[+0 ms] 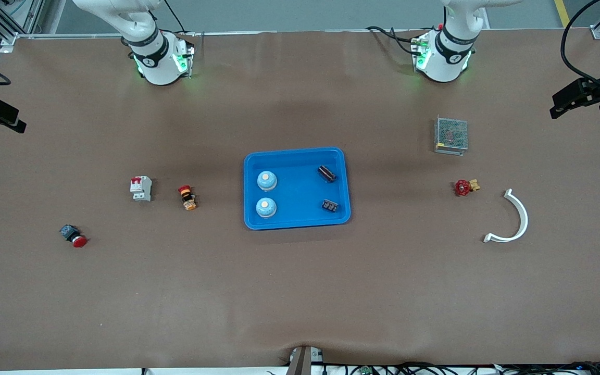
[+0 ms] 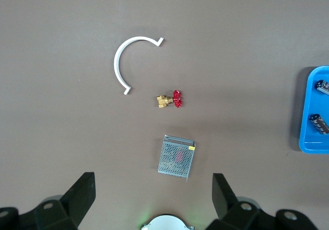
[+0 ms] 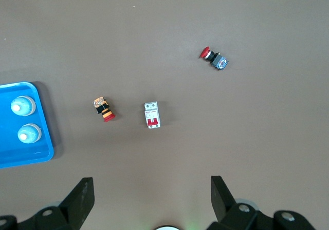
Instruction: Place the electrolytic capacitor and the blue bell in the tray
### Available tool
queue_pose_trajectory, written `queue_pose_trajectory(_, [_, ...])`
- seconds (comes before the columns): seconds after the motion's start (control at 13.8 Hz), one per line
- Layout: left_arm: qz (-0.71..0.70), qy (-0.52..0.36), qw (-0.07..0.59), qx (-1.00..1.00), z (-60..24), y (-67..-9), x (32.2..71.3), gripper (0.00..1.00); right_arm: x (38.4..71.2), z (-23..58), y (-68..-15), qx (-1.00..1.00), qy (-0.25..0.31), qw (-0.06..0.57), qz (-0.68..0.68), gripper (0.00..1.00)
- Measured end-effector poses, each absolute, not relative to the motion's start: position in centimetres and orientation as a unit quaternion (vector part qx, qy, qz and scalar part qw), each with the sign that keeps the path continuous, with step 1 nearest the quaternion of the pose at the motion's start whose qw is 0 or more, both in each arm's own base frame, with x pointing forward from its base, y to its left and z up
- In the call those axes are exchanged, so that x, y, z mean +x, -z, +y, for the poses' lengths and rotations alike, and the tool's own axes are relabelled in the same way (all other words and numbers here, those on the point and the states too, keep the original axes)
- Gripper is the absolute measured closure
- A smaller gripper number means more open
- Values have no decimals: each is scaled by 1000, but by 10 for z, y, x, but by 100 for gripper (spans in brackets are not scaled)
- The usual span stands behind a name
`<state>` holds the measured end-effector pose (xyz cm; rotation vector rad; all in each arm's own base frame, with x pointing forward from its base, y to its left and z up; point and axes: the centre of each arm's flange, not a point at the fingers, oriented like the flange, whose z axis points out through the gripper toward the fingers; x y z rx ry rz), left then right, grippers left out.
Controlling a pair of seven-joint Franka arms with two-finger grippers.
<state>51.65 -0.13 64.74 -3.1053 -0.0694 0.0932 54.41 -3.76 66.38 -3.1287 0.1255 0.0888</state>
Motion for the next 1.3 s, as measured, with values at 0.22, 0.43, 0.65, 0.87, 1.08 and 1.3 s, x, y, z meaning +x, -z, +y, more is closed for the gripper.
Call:
queue_pose_trajectory(0.22, [-23,-30,17,-999,0,-647,516,0,544,-38,-664,-999,-28,5,40,0])
queue_pose_trajectory(0.43, [-21,-31,17,-999,-3,-646,516,0,544,-38,-664,-999,-28,5,40,0])
queue_pose_trajectory(0.65, [-19,-34,17,-999,-5,-644,516,0,545,-41,-663,-999,-27,4,44,0])
queue_pose_trajectory(0.87, [0,-36,20,-999,-25,-642,516,0,549,-44,-651,-998,-37,5,46,0])
queue_pose_trajectory(1.08, [14,-38,21,-999,-40,-637,515,0,552,-42,-642,-998,-42,13,46,0])
queue_pose_trajectory(1.3, [20,-34,22,-999,-46,-632,517,0,553,-39,-642,-998,-42,24,45,0])
